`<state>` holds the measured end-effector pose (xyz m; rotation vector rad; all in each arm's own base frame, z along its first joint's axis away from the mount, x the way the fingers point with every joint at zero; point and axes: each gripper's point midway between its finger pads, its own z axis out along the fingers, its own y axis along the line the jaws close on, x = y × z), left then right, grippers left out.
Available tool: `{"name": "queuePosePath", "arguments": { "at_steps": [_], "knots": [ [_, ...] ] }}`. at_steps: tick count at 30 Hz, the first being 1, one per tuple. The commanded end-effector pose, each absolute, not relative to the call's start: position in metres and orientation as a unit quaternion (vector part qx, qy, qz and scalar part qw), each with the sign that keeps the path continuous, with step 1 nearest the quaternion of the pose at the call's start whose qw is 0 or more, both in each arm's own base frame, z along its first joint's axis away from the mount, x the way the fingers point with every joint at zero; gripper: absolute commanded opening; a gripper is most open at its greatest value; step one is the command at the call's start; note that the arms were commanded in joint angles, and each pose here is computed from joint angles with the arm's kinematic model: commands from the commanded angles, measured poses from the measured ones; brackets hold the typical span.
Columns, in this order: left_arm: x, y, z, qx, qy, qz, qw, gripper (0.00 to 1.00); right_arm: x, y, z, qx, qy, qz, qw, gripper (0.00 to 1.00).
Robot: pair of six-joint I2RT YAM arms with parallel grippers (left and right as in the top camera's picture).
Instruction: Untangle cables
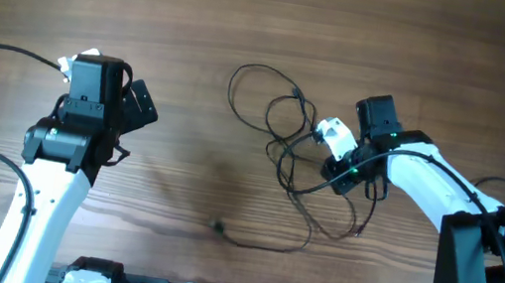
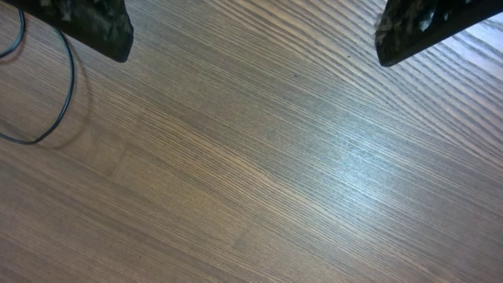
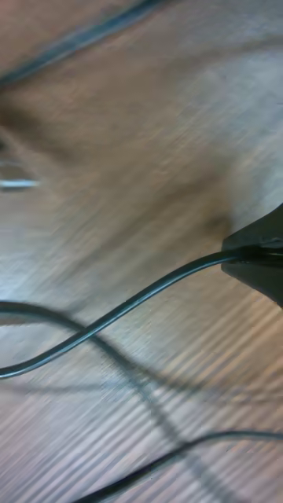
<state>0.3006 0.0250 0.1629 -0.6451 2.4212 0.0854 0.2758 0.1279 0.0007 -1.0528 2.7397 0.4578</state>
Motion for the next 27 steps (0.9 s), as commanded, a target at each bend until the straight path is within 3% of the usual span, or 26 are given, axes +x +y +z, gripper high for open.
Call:
{"name": "queuePosePath", "arguments": {
  "at_steps": [1,3,5,6,10,13,16,20,27],
  "knots": [
    [0.3,0.027,0.163,-0.257,0.914,0.029,0.313,1.0,0.304,0.129,0.047,-0.345,0.919,0.129,0.142,0.04],
    [0.3,0.027,0.163,-0.257,0.914,0.029,0.313,1.0,0.331,0.136,0.114,-0.327,0.908,0.125,0.231,0.04],
    [0.3,0.027,0.163,-0.257,0.914,0.029,0.313,1.0,0.35,0.141,0.205,-0.315,0.874,0.12,0.351,0.04],
    [0.3,0.027,0.163,-0.257,0.914,0.029,0.313,1.0,0.353,0.142,0.272,-0.308,0.836,0.115,0.44,0.04],
    [0.3,0.027,0.163,-0.257,0.914,0.029,0.313,1.0,0.322,0.134,0.42,-0.298,0.695,0.09,0.648,0.04],
    [0.3,0.027,0.163,-0.257,0.914,0.029,0.313,1.0,0.282,0.123,0.498,-0.267,0.601,0.093,0.748,0.04],
    [0.3,0.027,0.163,-0.257,0.914,0.029,0.313,1.0,0.255,0.116,0.537,-0.237,0.549,0.113,0.793,0.04],
    [0.3,0.027,0.163,-0.257,0.914,0.029,0.313,1.0,0.257,0.116,0.535,-0.224,0.558,0.129,0.788,0.04],
    [0.3,0.027,0.163,-0.257,0.914,0.029,0.313,1.0,0.29,0.0,0.528,0.048,0.612,-0.095,0.784,0.04]
  ]
}}
